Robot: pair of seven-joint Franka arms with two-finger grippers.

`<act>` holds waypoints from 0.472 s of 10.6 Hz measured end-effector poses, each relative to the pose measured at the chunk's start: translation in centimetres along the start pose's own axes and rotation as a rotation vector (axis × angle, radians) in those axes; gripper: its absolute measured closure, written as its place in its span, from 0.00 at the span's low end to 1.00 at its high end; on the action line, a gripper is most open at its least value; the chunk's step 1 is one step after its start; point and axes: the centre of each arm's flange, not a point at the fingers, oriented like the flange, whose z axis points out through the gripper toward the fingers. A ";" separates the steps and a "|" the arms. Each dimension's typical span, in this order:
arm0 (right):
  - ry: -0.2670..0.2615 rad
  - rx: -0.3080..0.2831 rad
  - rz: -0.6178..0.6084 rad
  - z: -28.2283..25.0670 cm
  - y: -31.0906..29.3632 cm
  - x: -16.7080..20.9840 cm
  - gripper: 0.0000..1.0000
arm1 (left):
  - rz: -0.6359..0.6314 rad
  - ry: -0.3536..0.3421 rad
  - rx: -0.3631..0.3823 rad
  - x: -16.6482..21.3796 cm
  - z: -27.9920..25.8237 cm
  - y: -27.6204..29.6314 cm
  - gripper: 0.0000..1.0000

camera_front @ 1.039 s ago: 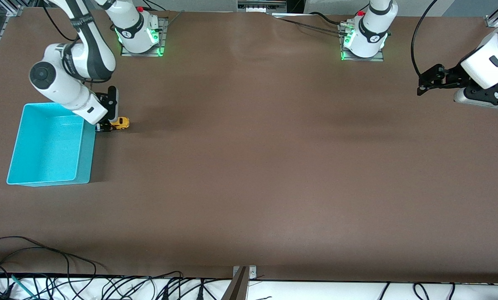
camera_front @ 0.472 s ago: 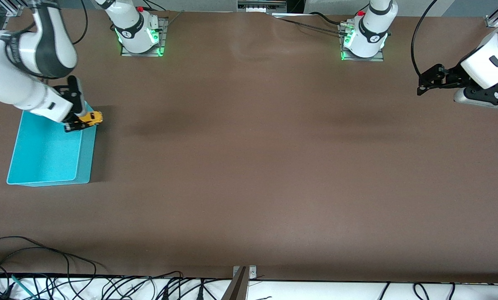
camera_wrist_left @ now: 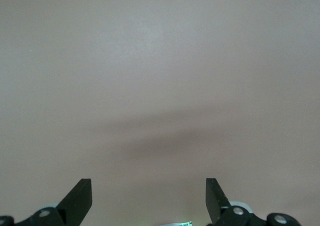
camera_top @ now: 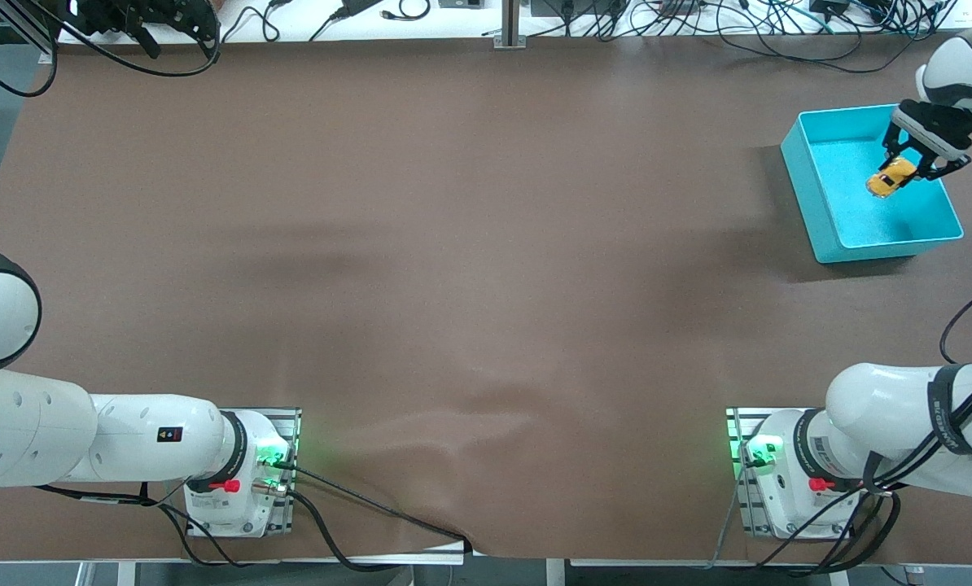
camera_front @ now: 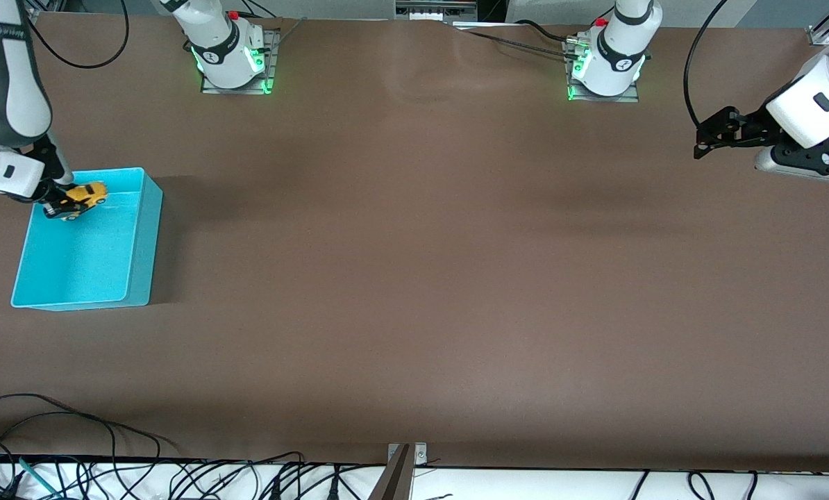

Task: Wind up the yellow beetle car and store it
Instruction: 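Lower the car into the blue box and open the right gripper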

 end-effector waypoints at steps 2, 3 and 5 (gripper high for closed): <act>0.006 -0.017 -0.090 3.8 -2.1 -2.7 0.55 | 0.000 0.000 0.000 0.0 0.0 0.0 0.00; 0.013 -0.020 -0.123 5.3 -2.7 -3.5 0.55 | 0.000 0.000 0.000 0.0 0.0 0.0 0.00; 0.016 -0.019 -0.134 7.6 -3.5 -4.4 0.55 | 0.000 0.000 0.000 0.0 0.0 0.0 0.00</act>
